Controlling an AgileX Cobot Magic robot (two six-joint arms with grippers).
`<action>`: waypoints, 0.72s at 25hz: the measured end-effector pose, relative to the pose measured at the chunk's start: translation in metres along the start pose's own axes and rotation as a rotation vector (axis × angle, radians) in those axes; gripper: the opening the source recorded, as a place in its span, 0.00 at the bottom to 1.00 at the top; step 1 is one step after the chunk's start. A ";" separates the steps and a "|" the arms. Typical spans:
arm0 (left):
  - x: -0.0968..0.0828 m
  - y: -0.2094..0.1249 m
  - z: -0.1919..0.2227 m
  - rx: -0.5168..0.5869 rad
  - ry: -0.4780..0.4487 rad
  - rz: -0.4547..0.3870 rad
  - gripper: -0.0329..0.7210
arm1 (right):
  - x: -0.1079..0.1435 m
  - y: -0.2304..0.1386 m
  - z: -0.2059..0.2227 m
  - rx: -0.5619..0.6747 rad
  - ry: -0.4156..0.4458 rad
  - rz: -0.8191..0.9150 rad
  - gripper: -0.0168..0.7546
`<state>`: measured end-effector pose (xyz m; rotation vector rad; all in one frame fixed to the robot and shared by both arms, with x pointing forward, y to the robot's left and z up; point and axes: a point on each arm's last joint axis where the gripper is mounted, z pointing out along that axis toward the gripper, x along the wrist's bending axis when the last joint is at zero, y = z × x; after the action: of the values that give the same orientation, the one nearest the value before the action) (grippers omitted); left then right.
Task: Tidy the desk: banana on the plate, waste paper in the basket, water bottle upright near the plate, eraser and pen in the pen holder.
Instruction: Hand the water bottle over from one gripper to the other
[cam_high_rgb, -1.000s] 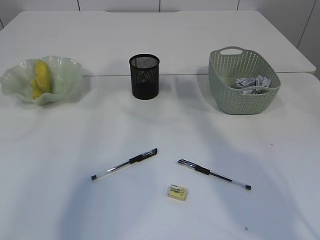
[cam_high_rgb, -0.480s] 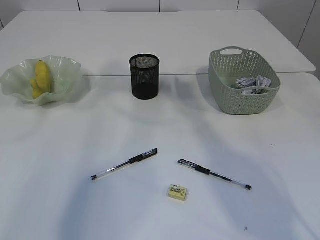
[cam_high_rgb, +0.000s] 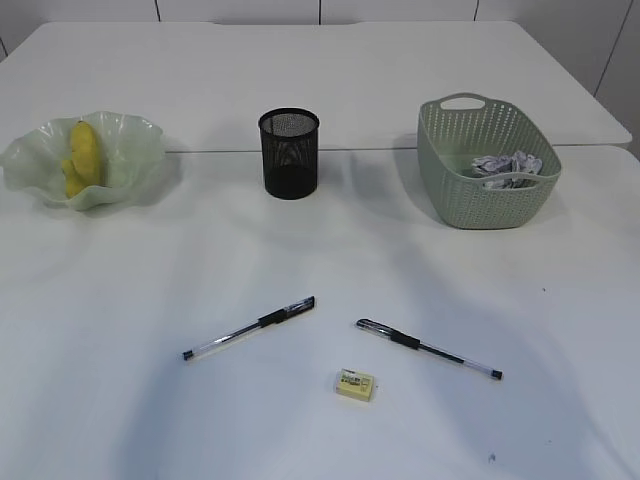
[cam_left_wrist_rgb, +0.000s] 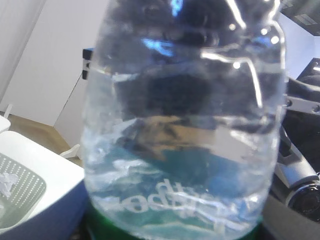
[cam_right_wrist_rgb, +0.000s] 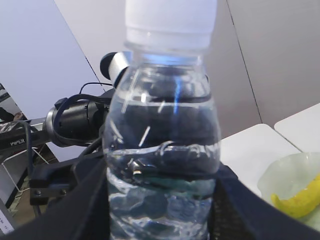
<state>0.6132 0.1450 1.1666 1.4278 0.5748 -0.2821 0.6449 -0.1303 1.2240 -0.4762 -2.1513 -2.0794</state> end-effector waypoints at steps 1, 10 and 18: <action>0.000 0.000 0.000 0.000 0.000 0.000 0.59 | 0.000 0.000 0.000 0.000 0.000 0.000 0.50; 0.000 0.000 0.001 -0.002 -0.003 -0.002 0.59 | 0.000 0.000 0.000 -0.002 0.001 0.016 0.50; -0.001 0.000 0.001 -0.002 -0.005 -0.002 0.57 | 0.000 0.000 0.000 -0.002 0.001 0.032 0.55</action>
<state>0.6127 0.1436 1.1670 1.4245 0.5721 -0.2866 0.6449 -0.1303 1.2242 -0.5059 -2.1272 -2.0643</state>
